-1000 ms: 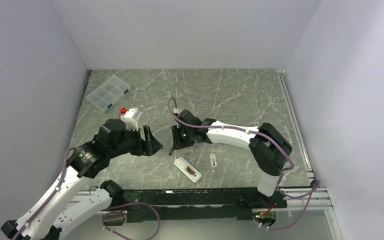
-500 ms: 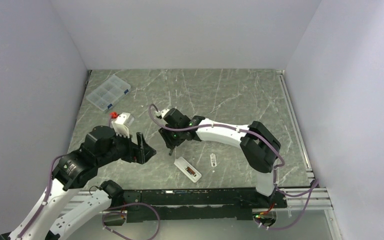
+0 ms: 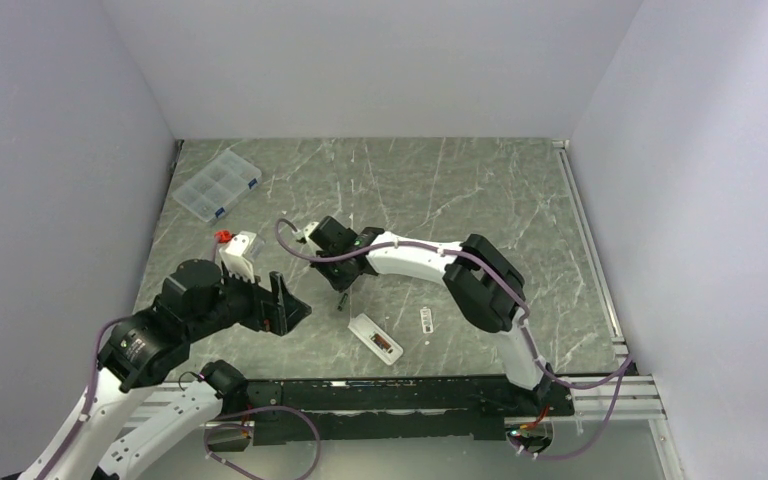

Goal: Load the batteries into the remote control
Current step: Adjust the battery at the center of the board.

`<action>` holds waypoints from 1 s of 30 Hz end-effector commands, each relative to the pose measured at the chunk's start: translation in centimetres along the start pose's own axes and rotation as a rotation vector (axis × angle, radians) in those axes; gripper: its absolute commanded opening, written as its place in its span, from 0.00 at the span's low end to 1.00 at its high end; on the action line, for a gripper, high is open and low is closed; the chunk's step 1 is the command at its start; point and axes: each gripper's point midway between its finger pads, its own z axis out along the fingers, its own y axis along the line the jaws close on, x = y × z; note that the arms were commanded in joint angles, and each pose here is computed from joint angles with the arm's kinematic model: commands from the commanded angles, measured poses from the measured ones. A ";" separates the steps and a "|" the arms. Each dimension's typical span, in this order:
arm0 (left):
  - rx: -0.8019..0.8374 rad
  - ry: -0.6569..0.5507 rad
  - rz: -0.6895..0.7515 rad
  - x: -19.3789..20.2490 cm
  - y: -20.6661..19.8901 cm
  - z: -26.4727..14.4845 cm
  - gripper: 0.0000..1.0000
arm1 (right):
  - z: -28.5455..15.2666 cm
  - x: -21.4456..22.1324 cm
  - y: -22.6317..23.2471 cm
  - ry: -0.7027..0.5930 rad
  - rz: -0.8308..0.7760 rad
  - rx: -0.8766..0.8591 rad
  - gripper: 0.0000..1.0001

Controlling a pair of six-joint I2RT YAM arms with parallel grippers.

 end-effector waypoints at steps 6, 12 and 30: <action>0.033 -0.041 0.017 -0.8 -0.6 -0.1 0.99 | -0.1 0.1 -0.9 0.041 0.010 0.046 0.03; 0.030 -0.043 0.016 -0.8 -0.6 0.0 0.99 | -0.3 1.5 -1.0 0.065 0.026 0.049 0.00; 0.021 -0.038 0.010 -0.8 -0.4 0.1 0.99 | -1.8 4.4 0.3 0.068 0.064 0.022 0.00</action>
